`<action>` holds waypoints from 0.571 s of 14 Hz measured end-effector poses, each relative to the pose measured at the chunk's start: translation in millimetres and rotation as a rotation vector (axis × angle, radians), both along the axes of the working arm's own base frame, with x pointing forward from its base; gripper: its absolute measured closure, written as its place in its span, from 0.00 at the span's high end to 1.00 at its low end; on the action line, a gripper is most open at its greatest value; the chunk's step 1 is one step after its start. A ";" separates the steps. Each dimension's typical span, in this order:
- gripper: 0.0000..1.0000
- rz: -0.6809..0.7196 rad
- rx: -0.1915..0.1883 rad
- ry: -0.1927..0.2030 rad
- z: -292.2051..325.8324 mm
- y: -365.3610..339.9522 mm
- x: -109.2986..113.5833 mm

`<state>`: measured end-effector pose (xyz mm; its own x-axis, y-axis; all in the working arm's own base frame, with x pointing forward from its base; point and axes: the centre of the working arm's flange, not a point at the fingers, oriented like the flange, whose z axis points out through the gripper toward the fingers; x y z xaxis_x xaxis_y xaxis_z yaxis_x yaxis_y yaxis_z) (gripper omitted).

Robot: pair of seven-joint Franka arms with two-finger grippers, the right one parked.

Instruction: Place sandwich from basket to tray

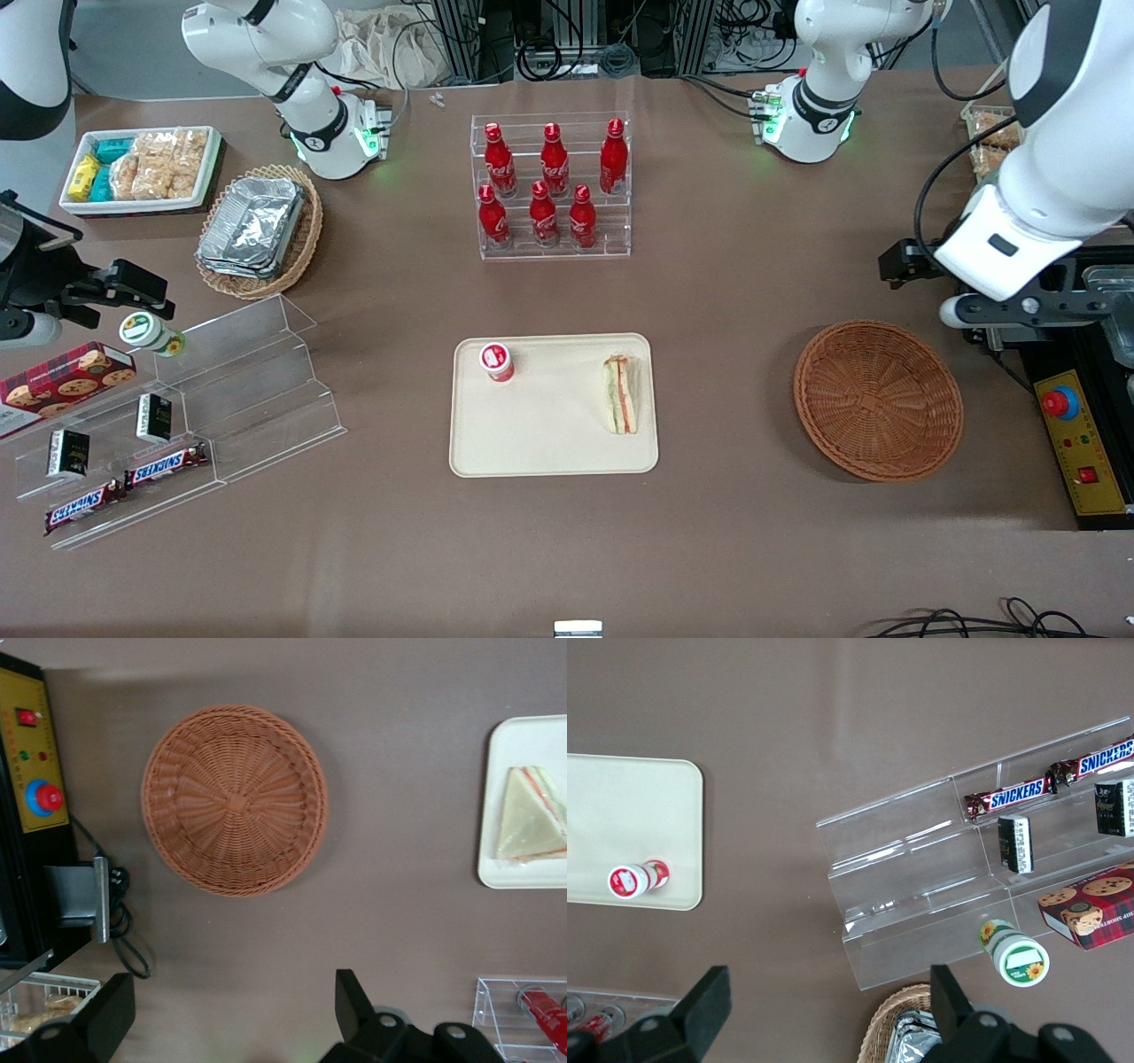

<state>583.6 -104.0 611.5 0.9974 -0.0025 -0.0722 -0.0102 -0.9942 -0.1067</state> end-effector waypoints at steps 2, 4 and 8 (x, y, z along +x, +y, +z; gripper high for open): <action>1.00 0.031 0.006 0.002 0.5 17.6 1.9; 1.00 0.059 0.008 0.000 1.9 36.0 3.6; 1.00 0.074 0.005 -0.014 16.1 76.3 -1.0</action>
<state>582.6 -27.7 627.6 0.9957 0.0720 -0.0582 0.0652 -0.9917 -0.1112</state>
